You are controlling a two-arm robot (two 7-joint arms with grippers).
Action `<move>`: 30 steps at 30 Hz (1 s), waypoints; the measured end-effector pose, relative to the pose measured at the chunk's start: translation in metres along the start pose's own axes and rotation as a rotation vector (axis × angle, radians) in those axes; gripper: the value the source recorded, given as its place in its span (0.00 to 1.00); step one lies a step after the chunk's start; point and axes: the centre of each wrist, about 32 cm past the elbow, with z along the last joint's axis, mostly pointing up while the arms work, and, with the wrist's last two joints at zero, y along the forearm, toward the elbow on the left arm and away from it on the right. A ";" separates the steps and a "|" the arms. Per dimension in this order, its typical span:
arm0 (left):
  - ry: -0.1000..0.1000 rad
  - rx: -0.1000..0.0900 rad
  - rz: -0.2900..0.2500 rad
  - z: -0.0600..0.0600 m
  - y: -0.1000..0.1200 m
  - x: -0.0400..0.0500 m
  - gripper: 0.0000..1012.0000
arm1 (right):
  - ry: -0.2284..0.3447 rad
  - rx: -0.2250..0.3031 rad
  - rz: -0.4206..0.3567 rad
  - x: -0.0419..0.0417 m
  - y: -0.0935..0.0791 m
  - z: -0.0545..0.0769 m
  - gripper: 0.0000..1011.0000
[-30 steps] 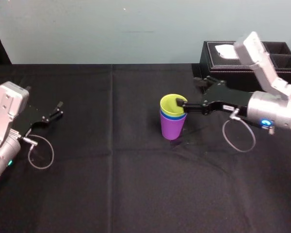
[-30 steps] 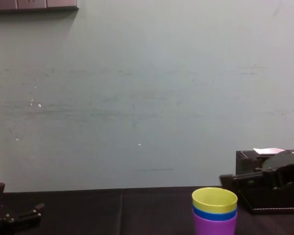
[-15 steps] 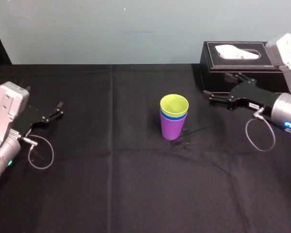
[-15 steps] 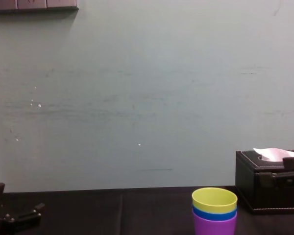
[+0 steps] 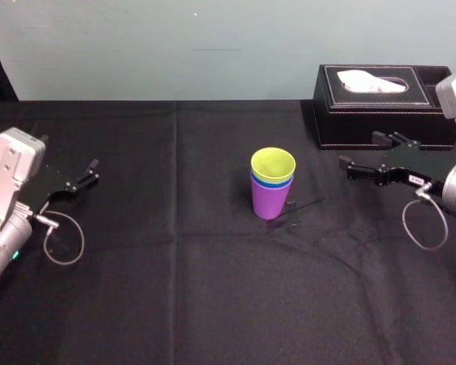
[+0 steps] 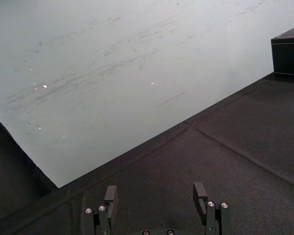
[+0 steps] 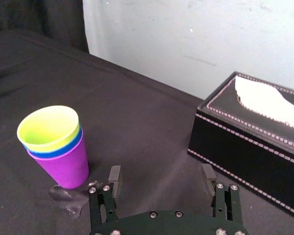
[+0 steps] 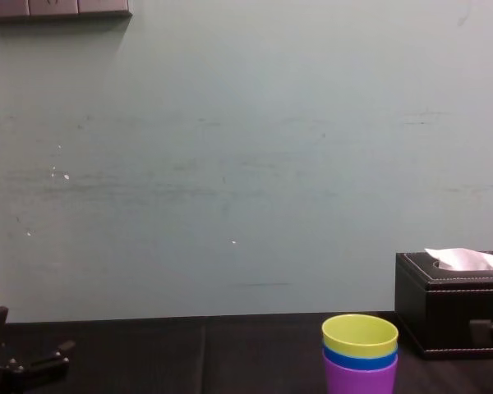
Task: Stack the three plastic cups sequentially using one hand.
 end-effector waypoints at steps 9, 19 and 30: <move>0.000 0.000 0.000 0.000 0.000 0.0000 1.00 | 0.015 -0.004 0.006 0.0017 -0.001 -0.004 0.99; 0.000 0.000 0.000 0.000 0.000 0.0000 1.00 | 0.012 -0.004 0.008 0.0010 0.000 -0.003 0.99; 0.000 0.000 0.000 0.000 0.000 0.0000 1.00 | 0.009 -0.003 0.008 0.0007 0.000 -0.002 0.99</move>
